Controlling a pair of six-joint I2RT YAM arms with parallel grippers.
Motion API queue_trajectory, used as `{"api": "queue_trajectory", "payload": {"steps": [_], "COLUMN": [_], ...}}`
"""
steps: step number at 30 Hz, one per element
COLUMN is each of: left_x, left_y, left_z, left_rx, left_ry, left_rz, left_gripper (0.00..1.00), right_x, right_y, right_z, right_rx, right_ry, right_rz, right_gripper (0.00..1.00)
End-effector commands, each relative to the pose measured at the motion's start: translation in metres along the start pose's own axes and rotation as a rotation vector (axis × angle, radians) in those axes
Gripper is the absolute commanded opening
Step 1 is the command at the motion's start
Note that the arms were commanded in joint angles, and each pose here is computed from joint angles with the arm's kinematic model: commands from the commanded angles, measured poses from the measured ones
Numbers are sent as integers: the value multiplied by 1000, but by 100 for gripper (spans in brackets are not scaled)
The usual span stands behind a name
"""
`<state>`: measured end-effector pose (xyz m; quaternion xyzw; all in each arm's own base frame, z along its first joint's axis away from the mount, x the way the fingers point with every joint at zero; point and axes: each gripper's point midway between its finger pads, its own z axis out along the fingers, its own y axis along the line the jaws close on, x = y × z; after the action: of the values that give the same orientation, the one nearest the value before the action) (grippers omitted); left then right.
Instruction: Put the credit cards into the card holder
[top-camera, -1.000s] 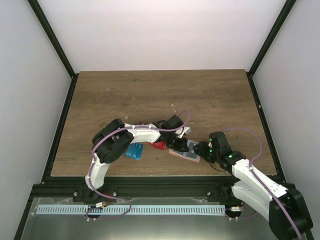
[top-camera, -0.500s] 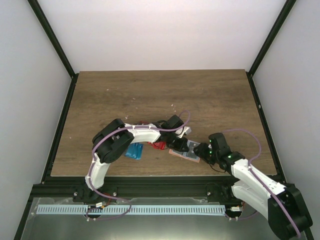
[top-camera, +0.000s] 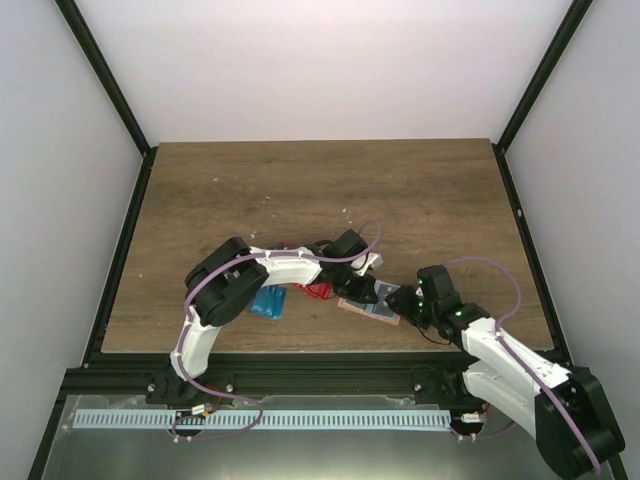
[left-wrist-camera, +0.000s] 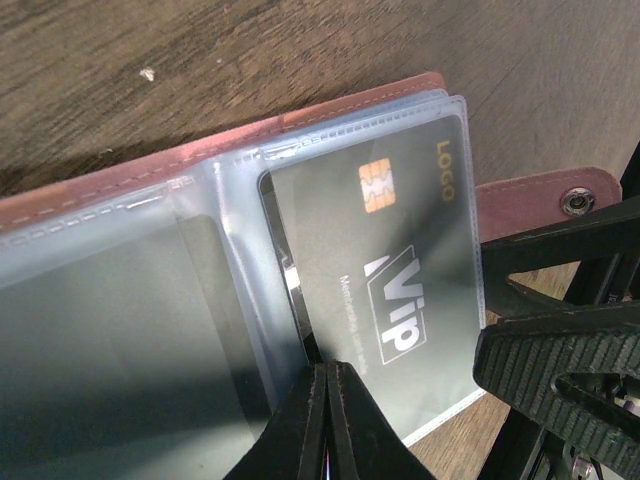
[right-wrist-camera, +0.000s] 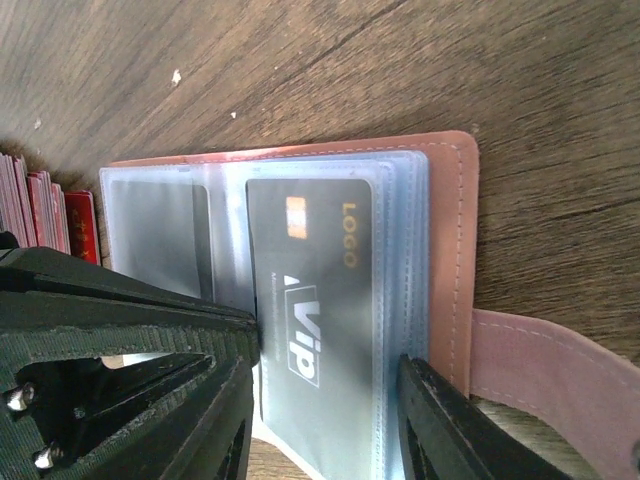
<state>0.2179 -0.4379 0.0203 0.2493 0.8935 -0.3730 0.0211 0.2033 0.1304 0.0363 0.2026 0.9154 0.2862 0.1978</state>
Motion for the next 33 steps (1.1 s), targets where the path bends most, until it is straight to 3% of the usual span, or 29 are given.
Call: {"api": "queue_trajectory", "payload": {"steps": [1, 11, 18, 33], "left_x": [18, 17, 15, 9], "left_y": [22, 19, 14, -44], "left_z": [18, 18, 18, 27], "left_rx": [-63, -60, -39, 152], "left_ry": [59, 57, 56, 64], "left_rz": [-26, -22, -25, -28], "left_gripper": [4, 4, 4, 4], "right_x": [-5, -5, 1, -3], "right_y": [8, 17, 25, 13], "right_z": [-2, -5, -2, -11], "right_rx": [-30, -65, -119, -33], "right_ry": [-11, -4, 28, 0], "right_rz": [-21, -57, -79, -95], "right_gripper": [41, 35, 25, 26]}}
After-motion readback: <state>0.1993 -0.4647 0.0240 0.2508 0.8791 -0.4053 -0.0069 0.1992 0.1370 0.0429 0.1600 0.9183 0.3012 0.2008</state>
